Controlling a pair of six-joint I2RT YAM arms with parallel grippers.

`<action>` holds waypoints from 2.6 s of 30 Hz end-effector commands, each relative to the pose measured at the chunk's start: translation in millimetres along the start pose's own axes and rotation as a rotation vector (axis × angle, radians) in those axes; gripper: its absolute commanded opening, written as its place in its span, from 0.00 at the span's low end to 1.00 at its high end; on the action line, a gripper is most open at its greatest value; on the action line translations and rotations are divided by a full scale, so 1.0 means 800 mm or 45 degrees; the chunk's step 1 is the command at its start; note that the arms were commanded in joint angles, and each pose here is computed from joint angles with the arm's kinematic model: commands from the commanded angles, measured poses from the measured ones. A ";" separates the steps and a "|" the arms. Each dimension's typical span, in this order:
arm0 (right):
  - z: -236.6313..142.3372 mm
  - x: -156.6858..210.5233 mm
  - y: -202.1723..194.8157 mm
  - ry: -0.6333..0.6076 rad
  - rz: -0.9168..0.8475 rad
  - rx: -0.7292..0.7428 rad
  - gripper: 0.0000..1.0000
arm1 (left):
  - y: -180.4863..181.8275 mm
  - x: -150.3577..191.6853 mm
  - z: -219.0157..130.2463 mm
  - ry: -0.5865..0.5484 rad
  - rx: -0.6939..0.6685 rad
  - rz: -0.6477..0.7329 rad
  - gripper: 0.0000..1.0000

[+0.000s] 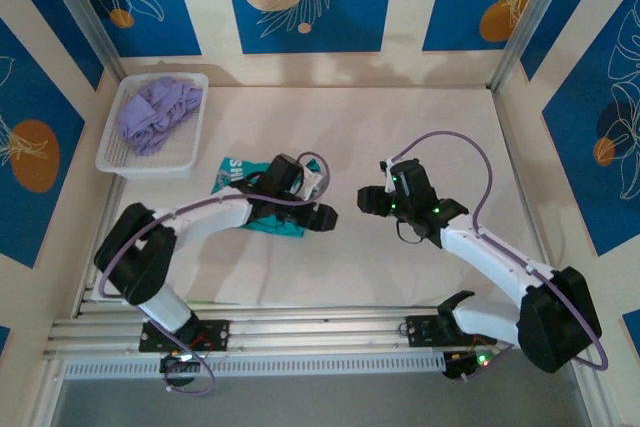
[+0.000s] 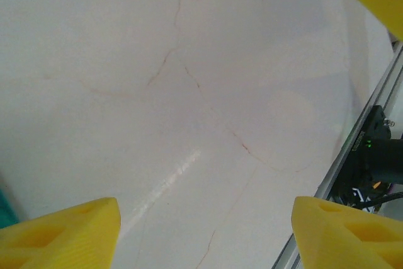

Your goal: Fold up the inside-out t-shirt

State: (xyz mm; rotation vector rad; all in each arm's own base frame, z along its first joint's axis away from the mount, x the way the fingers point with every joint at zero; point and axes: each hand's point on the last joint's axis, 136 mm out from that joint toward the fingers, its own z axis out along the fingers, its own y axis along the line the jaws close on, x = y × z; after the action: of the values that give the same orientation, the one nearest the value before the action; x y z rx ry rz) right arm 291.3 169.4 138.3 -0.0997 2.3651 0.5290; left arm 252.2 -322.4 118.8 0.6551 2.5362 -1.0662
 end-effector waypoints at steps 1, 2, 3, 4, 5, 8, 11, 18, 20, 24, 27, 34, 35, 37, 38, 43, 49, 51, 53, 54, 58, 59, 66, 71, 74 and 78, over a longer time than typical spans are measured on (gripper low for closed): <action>-0.004 -0.005 0.003 -0.039 0.030 -0.011 0.59 | 0.018 -0.032 -0.048 -0.191 -0.071 0.019 0.72; -0.003 -0.005 0.006 -0.040 0.032 -0.020 0.59 | 0.039 -0.038 -0.059 -0.239 -0.144 -0.027 0.72; 0.000 -0.003 0.008 -0.031 0.030 -0.025 0.59 | 0.061 -0.042 -0.068 -0.279 -0.220 -0.078 0.72; 0.003 -0.002 0.010 -0.025 0.031 -0.028 0.60 | 0.079 -0.046 -0.072 -0.299 -0.276 -0.119 0.72; 0.006 0.000 0.011 -0.016 0.029 -0.031 0.59 | 0.089 -0.047 -0.072 -0.299 -0.306 -0.138 0.72; 0.012 0.002 0.018 0.004 0.020 -0.039 0.60 | 0.110 -0.056 -0.055 -0.248 -0.378 -0.143 0.72; 0.013 0.004 0.023 0.016 0.001 -0.045 0.59 | 0.122 -0.064 -0.024 -0.188 -0.367 -0.148 0.72; 0.010 0.012 0.014 0.026 -0.006 -0.004 0.59 | 0.054 -0.050 0.047 -0.009 -0.172 0.063 0.71; 0.008 0.013 0.011 0.022 -0.001 0.007 0.59 | 0.048 -0.042 0.052 0.025 -0.153 0.082 0.71; 0.004 0.011 0.006 0.005 0.004 0.016 0.59 | 0.050 -0.037 0.040 0.035 -0.192 0.130 0.71; 0.004 0.009 0.008 -0.001 0.005 0.008 0.60 | 0.048 -0.044 0.021 -0.005 -0.220 0.172 0.72; 0.007 0.020 0.058 0.010 -0.047 -0.178 0.59 | 0.127 -0.076 -0.063 -0.323 -0.344 -0.173 0.72; 0.009 0.024 0.072 0.019 -0.067 -0.216 0.60 | 0.150 -0.073 -0.075 -0.352 -0.391 -0.253 0.72; 0.013 0.031 0.098 0.034 -0.122 -0.262 0.60 | 0.192 -0.060 -0.090 -0.366 -0.480 -0.391 0.72; 0.015 0.035 0.108 0.045 -0.153 -0.267 0.59 | 0.209 -0.051 -0.097 -0.370 -0.513 -0.451 0.72; 0.030 0.046 0.115 0.101 -0.205 -0.198 0.59 | 0.248 -0.012 -0.114 -0.377 -0.590 -0.580 0.72; 0.035 0.057 0.122 0.170 -0.161 -0.276 0.60 | 0.254 0.032 -0.102 -0.288 -0.606 -0.610 0.71; 0.037 0.060 0.119 0.193 -0.146 -0.273 0.60 | 0.245 0.040 -0.090 -0.275 -0.539 -0.626 0.70; 0.034 0.060 0.111 0.208 -0.117 -0.263 0.60 | 0.228 0.048 -0.076 -0.269 -0.463 -0.646 0.70; 0.033 0.060 0.107 0.215 -0.102 -0.257 0.60 | 0.217 0.051 -0.069 -0.267 -0.425 -0.654 0.69; 0.023 0.054 0.072 0.226 0.007 -0.218 0.60 | 0.141 0.053 -0.034 -0.254 -0.259 -0.612 0.69; 0.020 0.052 0.060 0.221 0.043 -0.202 0.60 | 0.114 0.051 -0.023 -0.247 -0.222 -0.572 0.69; 0.006 0.049 0.004 0.181 0.202 -0.107 0.60 | 0.007 0.021 -0.008 -0.224 -0.042 -0.341 0.71; 0.021 0.057 0.012 0.207 0.260 -0.177 0.61 | 0.094 0.002 -0.066 -0.327 -0.366 -0.314 0.73; 0.041 0.061 0.034 0.275 0.265 -0.237 0.61 | 0.162 0.010 -0.096 -0.396 -0.431 -0.493 0.73; 0.071 0.071 0.054 0.349 0.247 -0.232 0.61 | 0.207 0.028 -0.113 -0.415 -0.517 -0.575 0.73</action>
State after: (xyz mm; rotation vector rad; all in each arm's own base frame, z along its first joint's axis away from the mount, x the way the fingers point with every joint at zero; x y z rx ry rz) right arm 266.0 212.3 68.9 -0.0178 2.6240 0.7842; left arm 323.9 -163.4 93.5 -0.2011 2.4669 -0.7351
